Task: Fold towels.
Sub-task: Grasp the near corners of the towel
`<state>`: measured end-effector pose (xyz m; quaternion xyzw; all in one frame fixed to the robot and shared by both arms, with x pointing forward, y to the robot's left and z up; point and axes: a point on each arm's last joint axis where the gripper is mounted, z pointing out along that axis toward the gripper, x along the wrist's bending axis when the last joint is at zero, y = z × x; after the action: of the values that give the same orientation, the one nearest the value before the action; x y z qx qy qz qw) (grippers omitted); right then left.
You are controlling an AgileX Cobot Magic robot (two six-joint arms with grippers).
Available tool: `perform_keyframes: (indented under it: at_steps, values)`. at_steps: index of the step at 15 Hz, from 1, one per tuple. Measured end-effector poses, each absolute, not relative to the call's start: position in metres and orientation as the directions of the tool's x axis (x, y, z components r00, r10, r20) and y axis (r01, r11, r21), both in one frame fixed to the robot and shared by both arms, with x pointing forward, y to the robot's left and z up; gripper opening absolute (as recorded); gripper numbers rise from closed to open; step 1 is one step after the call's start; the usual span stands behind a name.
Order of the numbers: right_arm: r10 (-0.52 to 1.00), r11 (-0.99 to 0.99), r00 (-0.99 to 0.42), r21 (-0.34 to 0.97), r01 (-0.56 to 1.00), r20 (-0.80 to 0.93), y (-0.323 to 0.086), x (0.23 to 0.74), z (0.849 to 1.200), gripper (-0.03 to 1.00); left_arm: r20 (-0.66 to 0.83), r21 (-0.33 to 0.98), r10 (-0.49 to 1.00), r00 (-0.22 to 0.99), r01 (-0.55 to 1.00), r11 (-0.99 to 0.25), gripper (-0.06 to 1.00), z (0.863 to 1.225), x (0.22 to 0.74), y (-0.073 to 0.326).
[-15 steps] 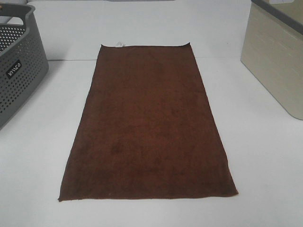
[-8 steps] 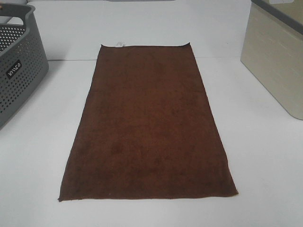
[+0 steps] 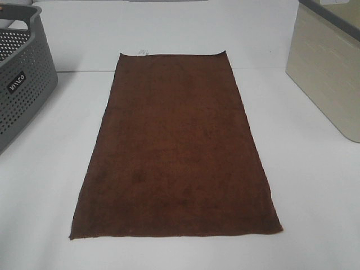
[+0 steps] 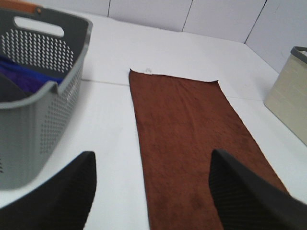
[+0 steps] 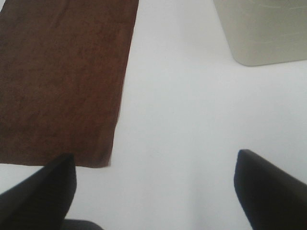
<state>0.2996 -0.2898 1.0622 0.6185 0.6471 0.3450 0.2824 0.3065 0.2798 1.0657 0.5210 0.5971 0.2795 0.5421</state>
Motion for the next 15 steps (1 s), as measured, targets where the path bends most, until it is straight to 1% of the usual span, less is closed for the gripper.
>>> perform_keyframes:
  at_steps: [3,4,5,7,10,13,15]
  values:
    - [0.987,-0.064,-0.060,0.701,0.711,0.151,-0.285,0.335,1.052,0.83,-0.528,0.735,0.849,0.026,0.514,0.442,0.64,1.047,0.348,0.275]
    - [0.983,-0.083,-0.048,0.652,0.754,0.180,-0.283,0.347,1.045,0.83,-0.580,0.658,0.814,-0.022,0.576,0.485,0.64,1.039,0.360,0.273]
    - [0.978,-0.103,-0.026,0.587,0.803,0.207,-0.282,0.363,1.035,0.83,-0.609,0.550,0.790,-0.077,0.677,0.489,0.64,1.023,0.376,0.269]
    - [0.978,-0.098,-0.010,0.500,0.861,0.209,-0.282,0.383,1.018,0.83,-0.598,0.438,0.795,-0.101,0.790,0.429,0.64,0.997,0.396,0.264]
    - [0.969,-0.116,0.008,0.425,0.898,0.247,-0.279,0.413,0.993,0.83,-0.599,0.322,0.792,-0.115,0.871,0.370,0.64,0.965,0.418,0.259]
    - [0.954,-0.120,0.006,0.361,0.925,0.301,-0.273,0.437,0.965,0.83,-0.610,0.279,0.786,-0.097,0.903,0.328,0.64,0.939,0.433,0.256]
    - [0.937,-0.139,0.017,0.326,0.935,0.350,-0.269,0.449,0.950,0.83,-0.623,0.256,0.775,-0.103,0.910,0.327,0.64,0.925,0.440,0.255]
